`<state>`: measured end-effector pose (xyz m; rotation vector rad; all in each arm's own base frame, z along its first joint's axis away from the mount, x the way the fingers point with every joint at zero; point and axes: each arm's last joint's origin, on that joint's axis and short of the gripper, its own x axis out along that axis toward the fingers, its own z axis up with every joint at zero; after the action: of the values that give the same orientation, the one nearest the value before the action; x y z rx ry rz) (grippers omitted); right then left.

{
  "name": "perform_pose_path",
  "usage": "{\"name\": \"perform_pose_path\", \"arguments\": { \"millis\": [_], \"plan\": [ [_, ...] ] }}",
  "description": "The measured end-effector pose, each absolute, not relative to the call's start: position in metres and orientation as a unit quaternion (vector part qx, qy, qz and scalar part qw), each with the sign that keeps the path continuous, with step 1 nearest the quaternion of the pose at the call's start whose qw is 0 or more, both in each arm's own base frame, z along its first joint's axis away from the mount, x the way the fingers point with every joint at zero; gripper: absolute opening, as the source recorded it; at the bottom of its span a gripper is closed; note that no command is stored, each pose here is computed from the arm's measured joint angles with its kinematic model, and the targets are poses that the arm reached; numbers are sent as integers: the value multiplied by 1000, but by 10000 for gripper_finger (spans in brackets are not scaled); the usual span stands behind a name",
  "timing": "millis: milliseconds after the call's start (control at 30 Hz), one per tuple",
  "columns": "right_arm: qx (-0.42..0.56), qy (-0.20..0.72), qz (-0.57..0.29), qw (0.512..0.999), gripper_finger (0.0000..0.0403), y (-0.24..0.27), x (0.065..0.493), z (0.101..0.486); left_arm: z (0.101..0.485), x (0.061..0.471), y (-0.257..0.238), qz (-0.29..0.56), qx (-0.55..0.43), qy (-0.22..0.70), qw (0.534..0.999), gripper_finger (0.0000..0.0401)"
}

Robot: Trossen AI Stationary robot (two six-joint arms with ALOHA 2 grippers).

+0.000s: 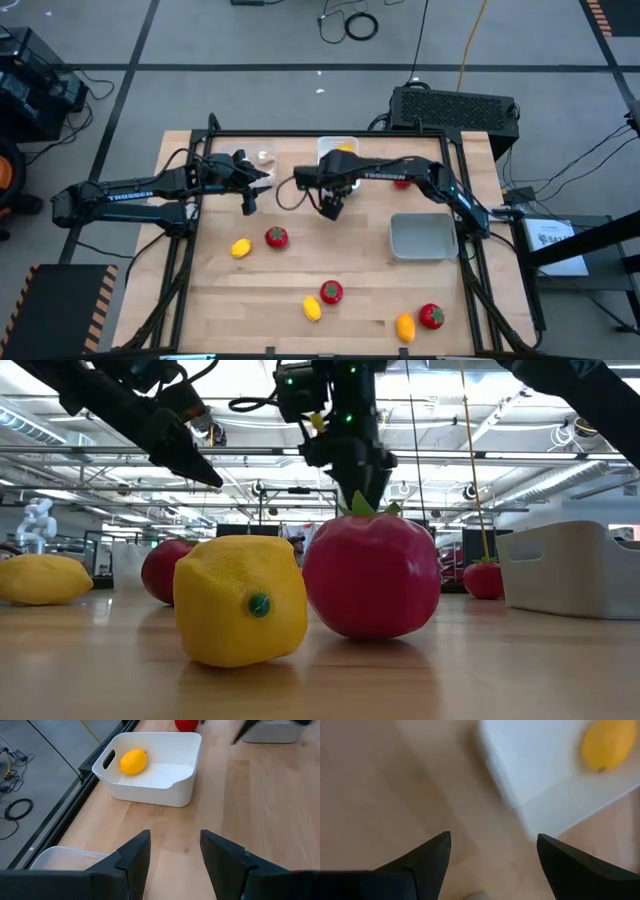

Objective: Sort produce into baskets
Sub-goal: Put the lemon into the white bin

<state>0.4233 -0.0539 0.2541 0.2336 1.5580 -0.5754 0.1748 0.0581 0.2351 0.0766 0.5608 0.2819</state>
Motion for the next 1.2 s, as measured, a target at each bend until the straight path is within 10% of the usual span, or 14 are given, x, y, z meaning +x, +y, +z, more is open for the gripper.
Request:
{"name": "perform_pose_path", "arguments": {
  "millis": [733,1200],
  "plan": [
    [157,719,-163,657,286,140,400,256,235,175,58,139,37,276,950,180],
    [323,711,-299,548,286,240,349,255,241,178,59,158,-22,234,959,180]
  ]
}}
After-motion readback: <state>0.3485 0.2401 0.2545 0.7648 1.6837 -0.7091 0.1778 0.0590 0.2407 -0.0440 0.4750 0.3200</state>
